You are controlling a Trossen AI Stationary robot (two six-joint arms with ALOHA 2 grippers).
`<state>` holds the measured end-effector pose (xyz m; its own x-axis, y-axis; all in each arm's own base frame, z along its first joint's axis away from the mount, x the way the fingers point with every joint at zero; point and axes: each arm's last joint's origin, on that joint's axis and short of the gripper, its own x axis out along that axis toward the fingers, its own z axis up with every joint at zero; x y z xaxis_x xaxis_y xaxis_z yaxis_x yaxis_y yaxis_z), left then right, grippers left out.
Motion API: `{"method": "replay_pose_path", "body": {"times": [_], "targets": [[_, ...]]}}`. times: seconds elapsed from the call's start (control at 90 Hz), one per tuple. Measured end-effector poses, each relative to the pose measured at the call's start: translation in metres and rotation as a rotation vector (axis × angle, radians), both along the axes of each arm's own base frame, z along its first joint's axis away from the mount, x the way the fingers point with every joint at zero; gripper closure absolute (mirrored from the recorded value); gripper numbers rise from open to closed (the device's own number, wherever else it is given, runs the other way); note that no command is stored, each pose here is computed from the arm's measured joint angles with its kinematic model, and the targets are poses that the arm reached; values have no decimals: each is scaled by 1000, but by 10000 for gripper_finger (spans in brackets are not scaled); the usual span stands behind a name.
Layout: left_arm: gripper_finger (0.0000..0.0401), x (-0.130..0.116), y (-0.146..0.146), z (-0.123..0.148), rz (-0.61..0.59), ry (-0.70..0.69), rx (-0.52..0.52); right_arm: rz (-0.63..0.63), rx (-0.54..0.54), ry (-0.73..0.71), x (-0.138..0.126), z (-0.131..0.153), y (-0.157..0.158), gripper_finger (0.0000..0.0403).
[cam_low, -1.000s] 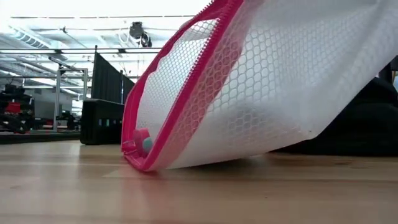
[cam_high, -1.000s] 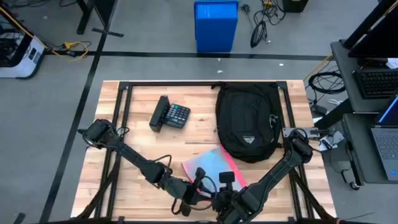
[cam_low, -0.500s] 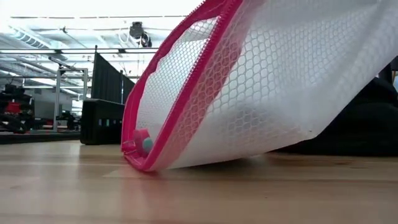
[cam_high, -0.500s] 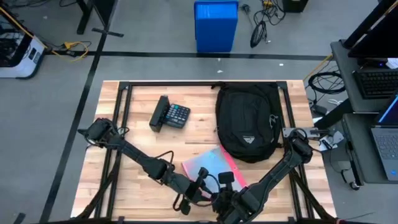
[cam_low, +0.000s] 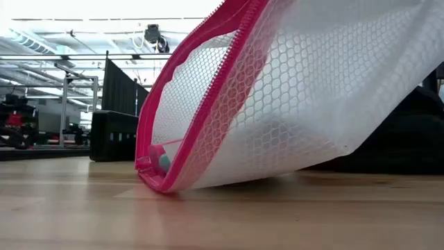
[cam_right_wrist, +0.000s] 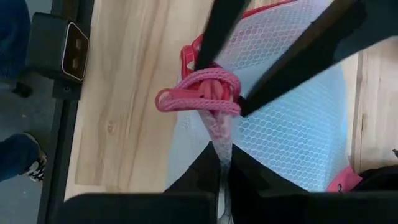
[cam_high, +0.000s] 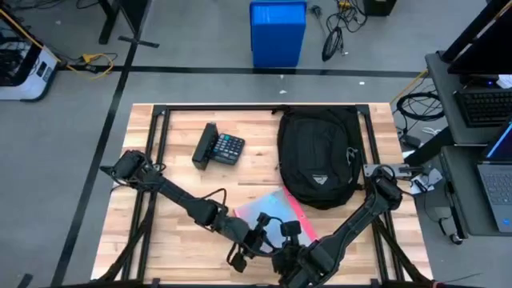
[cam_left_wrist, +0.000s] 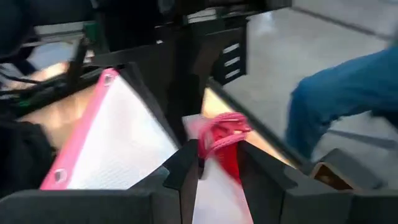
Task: Unpack backpack
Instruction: Close the white zip bag
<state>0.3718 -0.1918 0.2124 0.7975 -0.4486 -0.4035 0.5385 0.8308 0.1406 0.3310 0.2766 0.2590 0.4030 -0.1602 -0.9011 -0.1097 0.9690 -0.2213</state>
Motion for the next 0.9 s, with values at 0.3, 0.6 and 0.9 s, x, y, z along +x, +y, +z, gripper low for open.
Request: {"method": "replay_pose_path", "body": {"times": [0.3, 0.6, 0.9], "targets": [[302, 2, 4, 2, -34, 26, -83, 9, -1, -3, 0, 0, 0, 403], [302, 3, 3, 2, -37, 19, -87, 7, -20, -18, 1, 0, 0, 403], [334, 1, -1, 3, -74, -17, -37, 6, -21, -19, 1, 0, 0, 403]]}}
